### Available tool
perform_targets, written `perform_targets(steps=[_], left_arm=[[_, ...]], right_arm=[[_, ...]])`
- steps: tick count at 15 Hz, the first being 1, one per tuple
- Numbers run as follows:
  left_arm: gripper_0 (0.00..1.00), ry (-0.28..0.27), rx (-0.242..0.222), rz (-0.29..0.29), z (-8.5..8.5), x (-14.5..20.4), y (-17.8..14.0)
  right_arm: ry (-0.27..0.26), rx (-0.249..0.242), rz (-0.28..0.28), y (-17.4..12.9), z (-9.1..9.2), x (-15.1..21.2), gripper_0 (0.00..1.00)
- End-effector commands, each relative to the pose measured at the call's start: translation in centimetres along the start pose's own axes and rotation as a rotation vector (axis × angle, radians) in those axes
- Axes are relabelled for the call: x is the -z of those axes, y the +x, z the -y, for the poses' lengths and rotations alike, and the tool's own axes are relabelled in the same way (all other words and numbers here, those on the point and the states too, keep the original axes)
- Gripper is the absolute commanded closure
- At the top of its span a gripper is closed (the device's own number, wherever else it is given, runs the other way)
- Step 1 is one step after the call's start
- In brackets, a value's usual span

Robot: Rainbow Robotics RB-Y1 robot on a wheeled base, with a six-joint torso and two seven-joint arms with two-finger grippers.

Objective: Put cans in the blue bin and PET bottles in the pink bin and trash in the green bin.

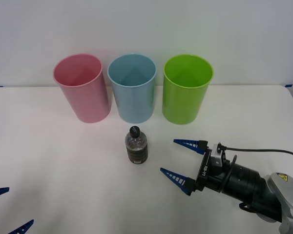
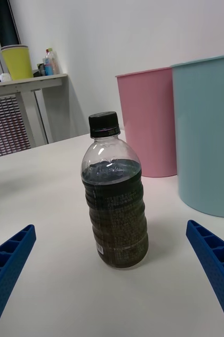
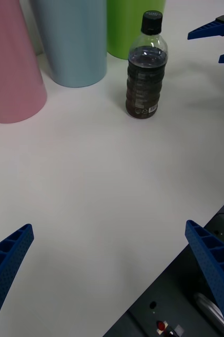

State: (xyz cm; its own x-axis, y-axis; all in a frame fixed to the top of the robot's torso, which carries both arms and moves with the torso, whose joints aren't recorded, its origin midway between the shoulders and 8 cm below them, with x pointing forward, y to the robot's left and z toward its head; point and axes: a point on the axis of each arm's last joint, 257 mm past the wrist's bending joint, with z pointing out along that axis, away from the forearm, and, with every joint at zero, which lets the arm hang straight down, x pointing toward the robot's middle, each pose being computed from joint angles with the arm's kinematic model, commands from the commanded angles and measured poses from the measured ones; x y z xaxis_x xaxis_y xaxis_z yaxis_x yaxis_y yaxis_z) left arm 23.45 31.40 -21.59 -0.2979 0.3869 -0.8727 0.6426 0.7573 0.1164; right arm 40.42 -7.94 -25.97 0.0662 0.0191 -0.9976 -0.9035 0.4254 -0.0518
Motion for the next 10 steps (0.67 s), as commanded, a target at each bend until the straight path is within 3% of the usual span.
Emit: perform_targets(steps=[1,10], left_arm=[[0.00,0.005,0.007,-0.002,0.23,-0.08,0.15],[0.00,0.020,0.006,0.007,0.70,-0.53,-0.20]], right_arm=[[0.000,0.000,0.000,0.00,0.00,0.00,0.00],[0.000,0.000,0.000,0.00,0.00,0.00,0.00]])
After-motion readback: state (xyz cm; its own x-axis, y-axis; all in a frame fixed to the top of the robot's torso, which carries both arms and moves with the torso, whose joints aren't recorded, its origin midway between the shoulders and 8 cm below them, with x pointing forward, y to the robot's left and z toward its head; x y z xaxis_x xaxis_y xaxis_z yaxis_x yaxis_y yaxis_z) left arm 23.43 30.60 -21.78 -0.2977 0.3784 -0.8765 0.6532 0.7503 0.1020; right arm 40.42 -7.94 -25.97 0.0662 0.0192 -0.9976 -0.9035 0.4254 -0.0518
